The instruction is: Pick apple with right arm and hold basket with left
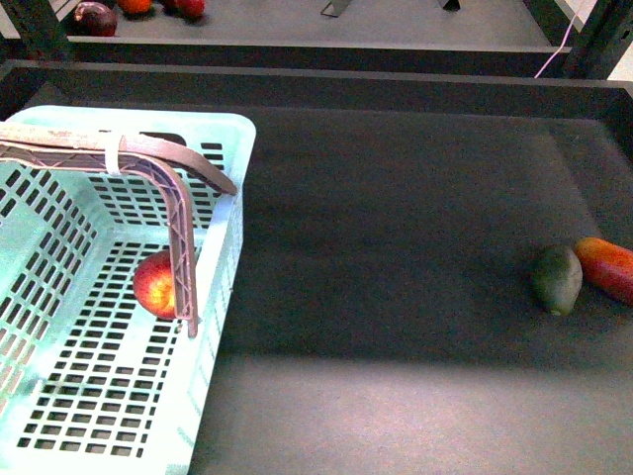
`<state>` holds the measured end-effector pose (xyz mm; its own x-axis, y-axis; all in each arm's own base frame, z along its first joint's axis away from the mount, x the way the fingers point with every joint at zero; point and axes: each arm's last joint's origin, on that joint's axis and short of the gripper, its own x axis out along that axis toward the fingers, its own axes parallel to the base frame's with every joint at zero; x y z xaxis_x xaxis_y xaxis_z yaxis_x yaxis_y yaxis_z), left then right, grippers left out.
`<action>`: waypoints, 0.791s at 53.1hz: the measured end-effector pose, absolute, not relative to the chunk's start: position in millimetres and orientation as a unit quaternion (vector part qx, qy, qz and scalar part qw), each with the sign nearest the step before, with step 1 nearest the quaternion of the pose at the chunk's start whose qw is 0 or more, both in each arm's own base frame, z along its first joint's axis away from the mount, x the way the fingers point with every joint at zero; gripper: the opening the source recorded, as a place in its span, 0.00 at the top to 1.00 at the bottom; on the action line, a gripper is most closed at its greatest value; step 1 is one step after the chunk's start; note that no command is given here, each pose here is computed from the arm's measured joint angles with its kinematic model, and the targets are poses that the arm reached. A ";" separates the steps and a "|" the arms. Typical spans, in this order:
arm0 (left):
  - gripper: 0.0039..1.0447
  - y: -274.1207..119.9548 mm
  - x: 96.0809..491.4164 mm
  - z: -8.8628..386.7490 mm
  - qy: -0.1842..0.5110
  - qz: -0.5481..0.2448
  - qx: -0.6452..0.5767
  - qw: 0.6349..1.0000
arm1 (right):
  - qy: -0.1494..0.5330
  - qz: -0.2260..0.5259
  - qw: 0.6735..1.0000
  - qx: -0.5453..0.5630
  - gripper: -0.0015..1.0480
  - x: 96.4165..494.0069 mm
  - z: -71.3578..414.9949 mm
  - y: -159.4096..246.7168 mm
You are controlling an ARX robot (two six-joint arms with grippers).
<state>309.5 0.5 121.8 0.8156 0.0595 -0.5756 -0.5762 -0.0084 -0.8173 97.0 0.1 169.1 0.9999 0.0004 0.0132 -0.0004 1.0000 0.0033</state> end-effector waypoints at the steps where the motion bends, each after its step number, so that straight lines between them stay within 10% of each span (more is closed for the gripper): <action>1: 0.87 0.5 309.3 121.9 0.193 0.235 -0.670 0.677 | -0.007 0.000 1.000 0.002 0.08 97.0 169.1 0.1; 14: 0.63 0.4 306.8 120.9 0.201 0.247 -0.671 0.670 | -0.007 0.000 1.000 0.002 0.08 97.0 169.1 0.1; 28: 0.09 -3.4 303.2 150.0 0.195 0.241 -0.669 0.675 | -0.007 0.000 1.000 0.002 0.08 97.0 169.1 0.1; 42: 0.06 -10.2 283.2 184.9 0.170 0.236 -0.666 0.687 | -0.007 0.000 1.000 0.002 0.08 97.0 169.1 0.1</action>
<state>283.2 -10.2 184.9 0.8310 0.0971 -0.5478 -0.5505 0.0009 -0.8349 97.0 0.1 169.1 0.9999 0.0008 0.0132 -0.0008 1.0000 0.0033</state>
